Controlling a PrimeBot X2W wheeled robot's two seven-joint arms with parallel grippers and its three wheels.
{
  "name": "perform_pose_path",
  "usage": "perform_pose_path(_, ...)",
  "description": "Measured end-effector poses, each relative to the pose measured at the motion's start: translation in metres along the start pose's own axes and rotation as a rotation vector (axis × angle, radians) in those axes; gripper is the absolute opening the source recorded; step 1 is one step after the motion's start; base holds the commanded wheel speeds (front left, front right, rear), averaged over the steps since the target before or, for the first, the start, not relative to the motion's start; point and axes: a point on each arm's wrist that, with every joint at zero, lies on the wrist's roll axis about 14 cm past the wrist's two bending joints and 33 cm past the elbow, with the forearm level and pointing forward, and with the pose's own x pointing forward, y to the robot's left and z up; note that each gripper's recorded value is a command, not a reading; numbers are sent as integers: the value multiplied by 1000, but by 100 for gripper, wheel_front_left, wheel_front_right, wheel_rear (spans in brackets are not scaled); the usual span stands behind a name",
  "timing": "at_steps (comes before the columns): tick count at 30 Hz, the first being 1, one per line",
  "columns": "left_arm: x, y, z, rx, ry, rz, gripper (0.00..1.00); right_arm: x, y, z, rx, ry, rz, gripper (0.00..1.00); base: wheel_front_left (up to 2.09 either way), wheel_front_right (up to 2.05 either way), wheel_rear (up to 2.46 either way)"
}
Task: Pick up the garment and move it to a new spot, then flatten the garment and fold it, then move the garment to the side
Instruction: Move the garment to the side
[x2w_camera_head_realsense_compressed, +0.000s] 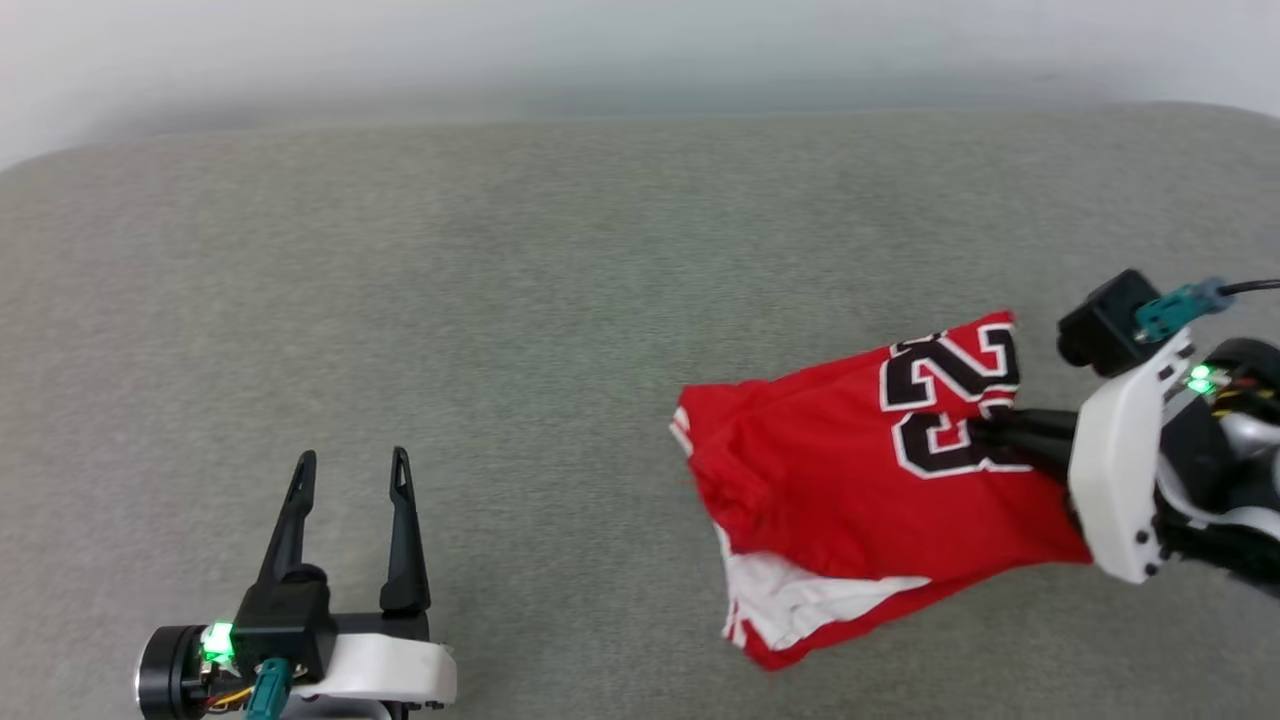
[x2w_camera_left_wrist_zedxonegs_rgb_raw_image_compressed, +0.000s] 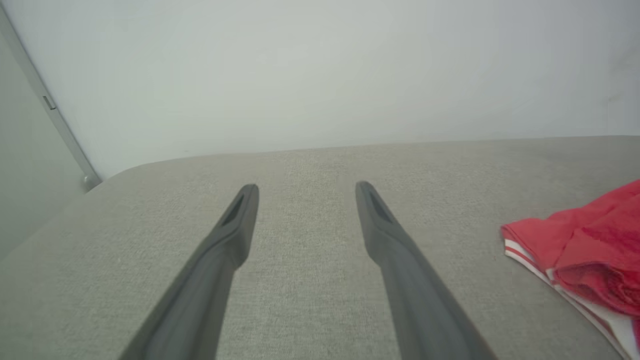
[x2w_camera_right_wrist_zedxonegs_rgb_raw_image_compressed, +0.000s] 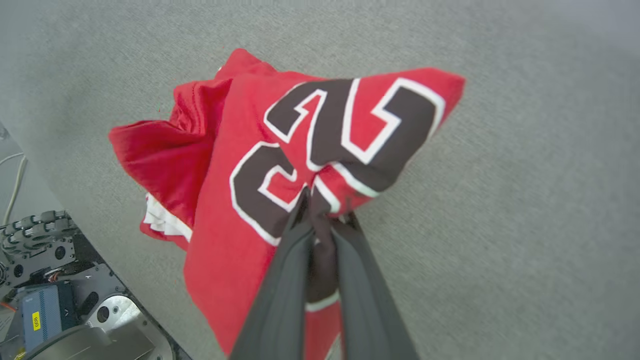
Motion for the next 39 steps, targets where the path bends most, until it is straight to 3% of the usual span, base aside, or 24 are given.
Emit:
perform_pose_path(6,19,-28,-4,-20,-6,-83,100,-41,-45,-5,-57,14,-158,0,0,0,0)
perform_pose_path(14,53,-59,-26,-27,9,-189,100,-76,-135,-47,-13,156,-424,0,0,0,0)
perform_pose_path(24,80,-77,-62,-41,44,-252,100,-112,-232,-99,118,304,-725,0,0,0,0)
perform_pose_path(29,89,-78,-79,-40,62,-260,100,-114,-262,-109,161,299,-821,0,0,0,0)
perform_pose_path(34,91,-76,-87,-39,73,-258,100,-101,-269,-127,175,337,-848,0,0,0,0)
perform_pose_path(35,91,-76,-86,-38,71,-258,100,-98,-268,-131,190,337,-849,42,0,0,0)
perform_pose_path(36,91,-76,-84,-36,68,-255,100,-97,-268,-131,190,331,-854,100,0,0,0)
perform_pose_path(39,85,-74,-70,-40,55,-240,100,-118,-277,-114,95,289,-935,100,0,0,0)
